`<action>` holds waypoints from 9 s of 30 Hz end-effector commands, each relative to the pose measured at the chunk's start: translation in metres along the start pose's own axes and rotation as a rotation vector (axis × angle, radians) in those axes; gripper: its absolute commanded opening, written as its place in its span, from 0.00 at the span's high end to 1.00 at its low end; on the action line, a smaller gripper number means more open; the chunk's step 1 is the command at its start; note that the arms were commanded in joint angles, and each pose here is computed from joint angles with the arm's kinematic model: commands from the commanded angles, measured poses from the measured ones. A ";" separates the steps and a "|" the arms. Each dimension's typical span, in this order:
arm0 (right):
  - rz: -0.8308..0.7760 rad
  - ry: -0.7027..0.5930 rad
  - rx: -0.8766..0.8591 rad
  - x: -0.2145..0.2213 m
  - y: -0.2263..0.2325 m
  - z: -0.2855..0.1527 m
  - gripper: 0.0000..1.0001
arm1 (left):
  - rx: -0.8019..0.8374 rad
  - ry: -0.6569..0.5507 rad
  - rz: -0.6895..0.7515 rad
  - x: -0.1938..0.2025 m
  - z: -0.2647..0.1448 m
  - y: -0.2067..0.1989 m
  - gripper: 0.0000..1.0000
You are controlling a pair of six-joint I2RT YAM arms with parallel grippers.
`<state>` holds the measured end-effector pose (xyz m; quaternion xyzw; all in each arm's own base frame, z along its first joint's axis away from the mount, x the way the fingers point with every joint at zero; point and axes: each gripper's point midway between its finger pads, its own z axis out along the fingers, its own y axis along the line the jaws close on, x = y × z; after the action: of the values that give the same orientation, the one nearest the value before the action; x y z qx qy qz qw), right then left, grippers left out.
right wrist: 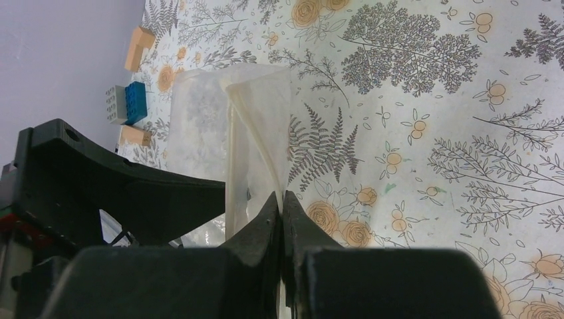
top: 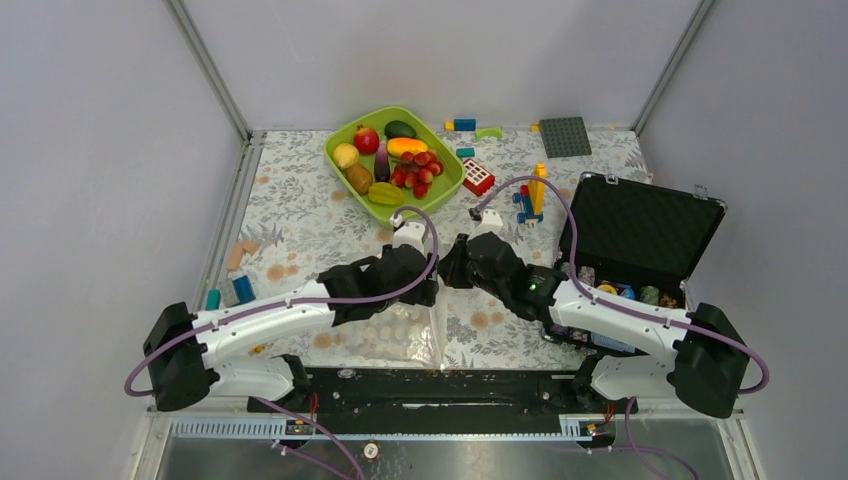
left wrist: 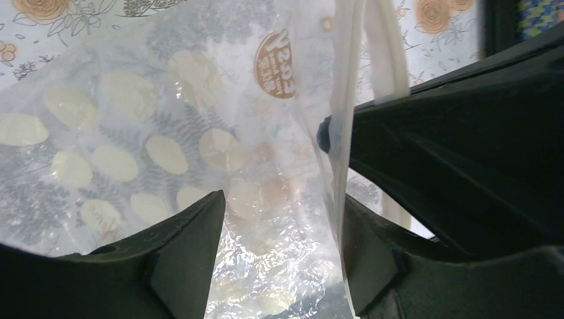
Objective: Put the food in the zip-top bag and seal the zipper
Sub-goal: Open the zipper of the food storage bag at the center of the board, then move the bin to the center of the board, then pick up the fake fruit from the bin, then place the fake fruit in the zipper food storage bag.
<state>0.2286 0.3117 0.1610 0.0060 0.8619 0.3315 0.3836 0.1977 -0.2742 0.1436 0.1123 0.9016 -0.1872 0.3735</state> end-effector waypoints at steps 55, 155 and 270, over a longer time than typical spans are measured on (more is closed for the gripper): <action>-0.409 -0.039 0.260 0.000 -0.080 0.013 1.00 | -0.706 -0.440 -0.012 -0.098 -0.168 0.132 1.00; -0.364 0.387 0.274 -0.074 -0.081 0.212 0.02 | -0.652 -0.538 -0.303 -0.083 -0.149 0.171 1.00; -0.139 -0.147 -0.773 -0.099 0.103 -0.054 1.00 | -0.237 -0.302 -0.278 -0.077 -0.038 0.090 1.00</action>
<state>0.2484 0.3237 0.2756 -0.1553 0.6905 0.5559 0.4360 0.2549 -0.1759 0.1854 -0.0752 0.8732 -0.1107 0.4687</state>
